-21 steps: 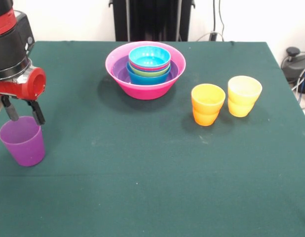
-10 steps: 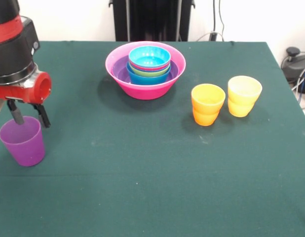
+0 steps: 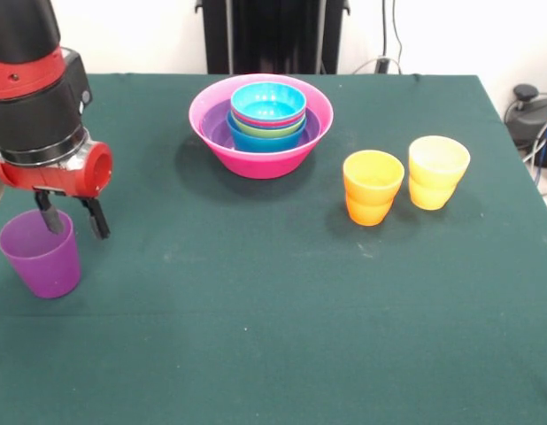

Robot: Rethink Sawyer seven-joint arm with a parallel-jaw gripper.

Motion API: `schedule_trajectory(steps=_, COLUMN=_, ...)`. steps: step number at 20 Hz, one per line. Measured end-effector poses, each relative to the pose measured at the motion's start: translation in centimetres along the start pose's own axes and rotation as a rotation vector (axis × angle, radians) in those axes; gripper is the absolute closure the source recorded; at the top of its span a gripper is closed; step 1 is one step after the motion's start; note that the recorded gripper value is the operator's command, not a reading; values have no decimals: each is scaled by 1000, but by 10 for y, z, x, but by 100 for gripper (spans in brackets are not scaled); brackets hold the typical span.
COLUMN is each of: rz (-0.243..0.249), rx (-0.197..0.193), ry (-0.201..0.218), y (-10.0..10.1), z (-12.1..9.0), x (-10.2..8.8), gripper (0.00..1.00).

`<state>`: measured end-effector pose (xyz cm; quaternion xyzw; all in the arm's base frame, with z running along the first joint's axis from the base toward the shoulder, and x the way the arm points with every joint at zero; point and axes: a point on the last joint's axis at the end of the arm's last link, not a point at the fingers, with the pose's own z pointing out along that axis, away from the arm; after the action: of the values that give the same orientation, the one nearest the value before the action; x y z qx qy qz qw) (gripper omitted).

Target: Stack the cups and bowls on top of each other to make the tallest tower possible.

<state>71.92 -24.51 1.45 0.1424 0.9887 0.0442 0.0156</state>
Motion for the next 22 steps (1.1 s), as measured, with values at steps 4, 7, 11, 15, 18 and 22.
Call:
schedule_trajectory(steps=4, rz=1, rx=-7, ry=-3, y=1, z=8, x=2, gripper=0)
schedule_trajectory(steps=7, rz=1, rx=-8, ry=-5, y=1, z=10, x=3, gripper=0)
schedule_trajectory(steps=11, rz=3, rx=-10, ry=-3, y=0, z=13, x=5, gripper=0)
schedule_trajectory(steps=15, rz=9, rx=-19, ry=11, y=-2, z=23, x=9, gripper=0)
schedule_trajectory(steps=18, rz=16, rx=-23, ry=16, y=-6, z=28, x=12, gripper=0)
schedule_trajectory(steps=22, rz=24, rx=-27, ry=19, y=-11, z=33, x=15, gripper=0)
